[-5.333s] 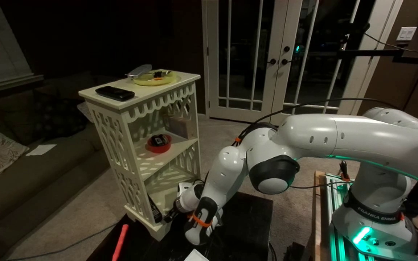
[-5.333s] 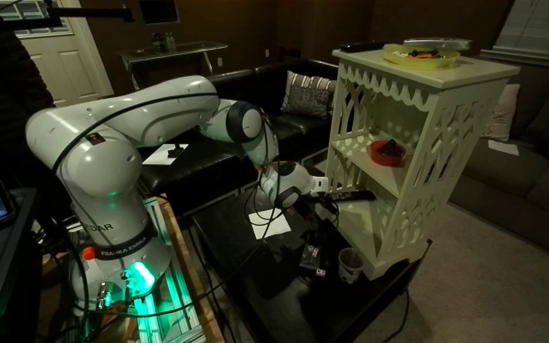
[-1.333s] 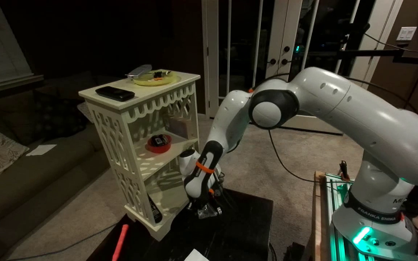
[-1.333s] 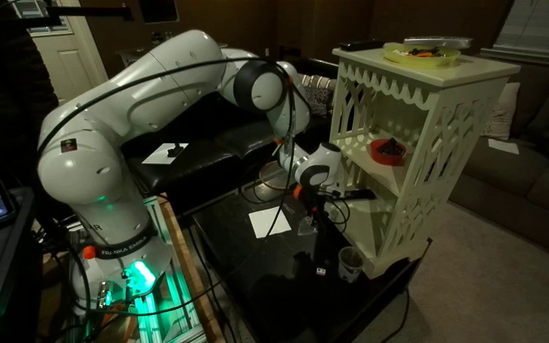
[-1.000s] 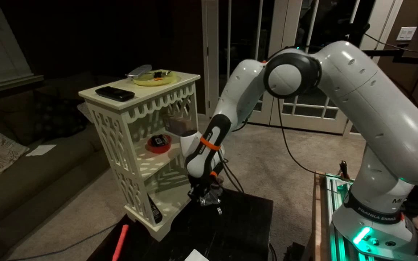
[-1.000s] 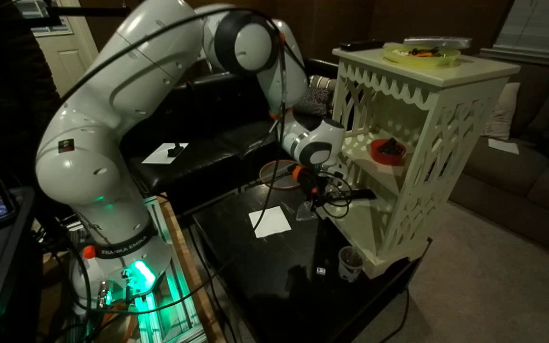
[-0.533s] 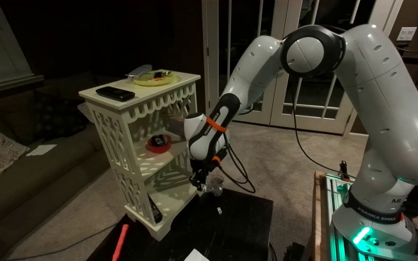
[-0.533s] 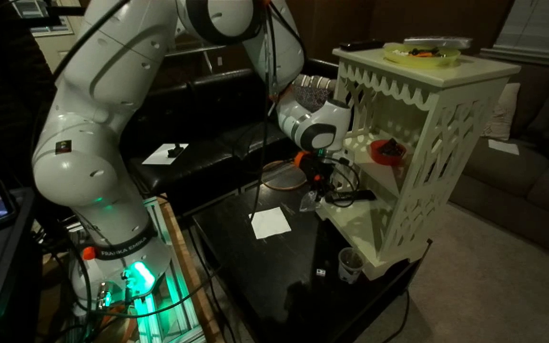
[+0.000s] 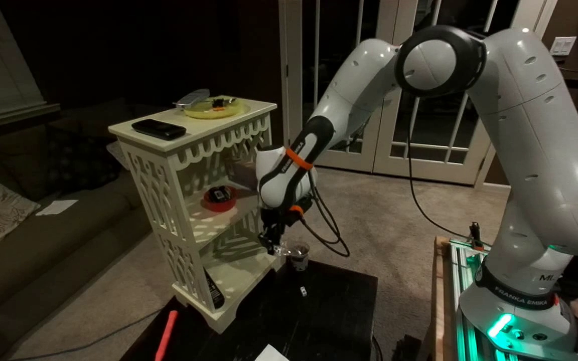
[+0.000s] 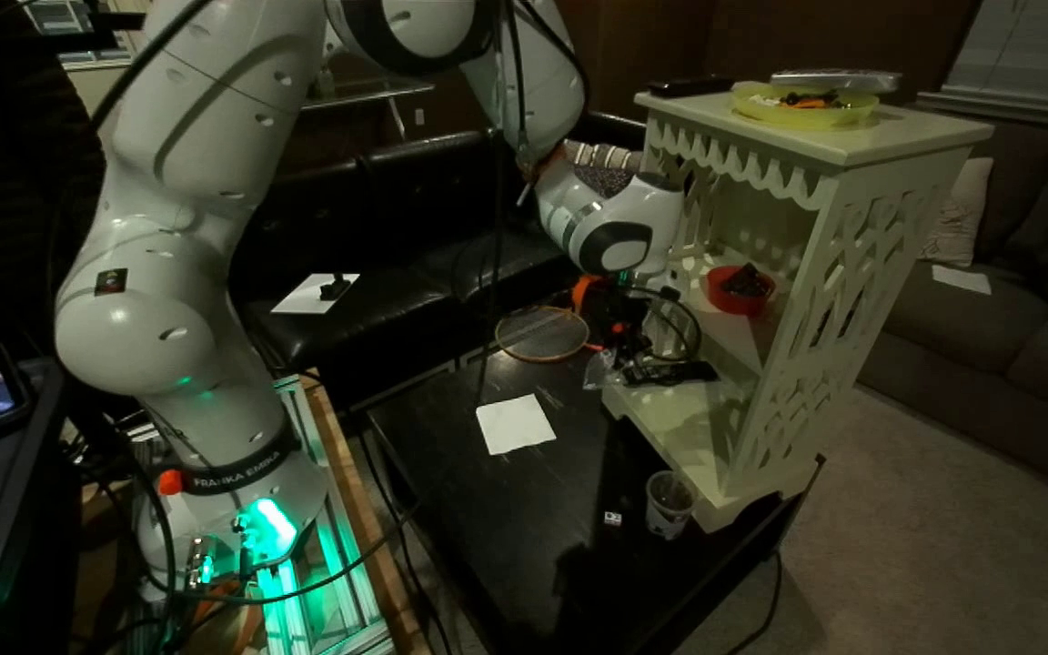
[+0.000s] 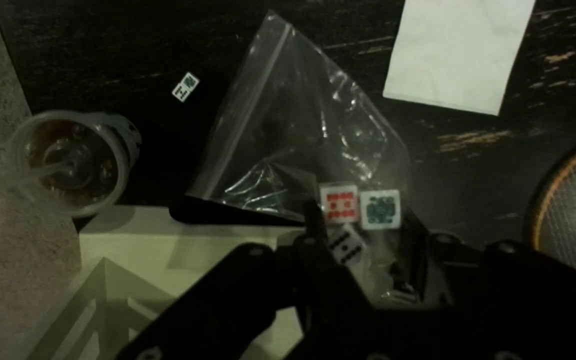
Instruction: Put the packet on the stand
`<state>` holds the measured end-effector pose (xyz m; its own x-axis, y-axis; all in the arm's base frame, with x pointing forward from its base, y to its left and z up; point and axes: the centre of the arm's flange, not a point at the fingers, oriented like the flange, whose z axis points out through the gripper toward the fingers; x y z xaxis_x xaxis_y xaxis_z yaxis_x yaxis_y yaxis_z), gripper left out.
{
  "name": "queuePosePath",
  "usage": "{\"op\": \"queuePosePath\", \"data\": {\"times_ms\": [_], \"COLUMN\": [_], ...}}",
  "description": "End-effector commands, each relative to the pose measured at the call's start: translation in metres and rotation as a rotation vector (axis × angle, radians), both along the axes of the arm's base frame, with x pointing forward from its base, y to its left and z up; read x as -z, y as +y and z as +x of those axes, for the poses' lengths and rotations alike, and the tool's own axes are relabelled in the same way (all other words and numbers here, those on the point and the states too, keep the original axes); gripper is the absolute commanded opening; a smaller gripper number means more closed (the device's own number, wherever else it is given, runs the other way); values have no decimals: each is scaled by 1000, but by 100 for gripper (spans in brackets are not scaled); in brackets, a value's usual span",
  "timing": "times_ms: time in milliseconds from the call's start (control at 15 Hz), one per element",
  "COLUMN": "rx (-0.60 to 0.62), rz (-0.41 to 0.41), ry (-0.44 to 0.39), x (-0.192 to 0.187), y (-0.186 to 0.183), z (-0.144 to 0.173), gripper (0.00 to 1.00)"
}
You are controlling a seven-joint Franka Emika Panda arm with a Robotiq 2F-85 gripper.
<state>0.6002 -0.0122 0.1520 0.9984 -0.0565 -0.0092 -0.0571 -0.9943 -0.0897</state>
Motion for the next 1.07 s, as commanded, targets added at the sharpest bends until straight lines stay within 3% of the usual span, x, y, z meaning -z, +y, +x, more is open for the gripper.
{"op": "queuePosePath", "data": {"times_ms": [0,267,600,733,933,1000], "rx": [-62,-157,-127,-96,-99,-87], "rz": [77,35,-2,-26,-120,-116], "ry": [-101,-218,-438,-454,-458,-492], "x": [-92,-188,-314,-357,-390,-405], "y": [-24,-49,-83,-99,-128,-137], "z": [-16,-22,-43,-56,-78,-85], "gripper": [11,11,11,11,11,11]}}
